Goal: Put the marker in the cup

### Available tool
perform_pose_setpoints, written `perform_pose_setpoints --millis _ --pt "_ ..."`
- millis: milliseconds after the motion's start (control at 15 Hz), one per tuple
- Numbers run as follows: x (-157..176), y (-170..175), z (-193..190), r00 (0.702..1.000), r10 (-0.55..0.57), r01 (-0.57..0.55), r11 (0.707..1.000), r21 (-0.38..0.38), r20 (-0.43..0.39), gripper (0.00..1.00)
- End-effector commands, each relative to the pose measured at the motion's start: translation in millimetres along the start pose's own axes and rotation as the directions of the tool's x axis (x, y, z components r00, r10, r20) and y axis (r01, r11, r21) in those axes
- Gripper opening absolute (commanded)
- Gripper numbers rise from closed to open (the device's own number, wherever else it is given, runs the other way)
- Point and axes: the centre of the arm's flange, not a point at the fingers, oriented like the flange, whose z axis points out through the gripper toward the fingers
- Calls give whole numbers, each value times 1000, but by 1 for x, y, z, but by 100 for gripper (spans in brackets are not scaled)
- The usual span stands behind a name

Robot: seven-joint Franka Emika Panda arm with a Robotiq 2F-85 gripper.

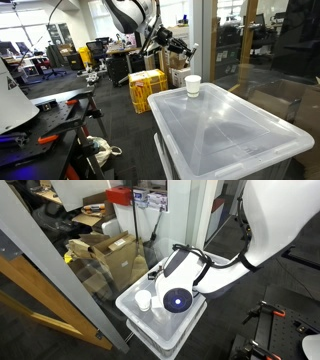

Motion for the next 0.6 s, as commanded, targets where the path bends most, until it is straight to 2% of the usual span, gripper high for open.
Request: perform_pose_setpoints --millis 0,267,533 --pt "-11 -23 -1 998 -53 54 996 70 -21 5" --pt "-27 -41 -2 996 -78 82 990 111 -40 5" --pt "-40 -54 6 997 -66 70 992 107 -37 5"
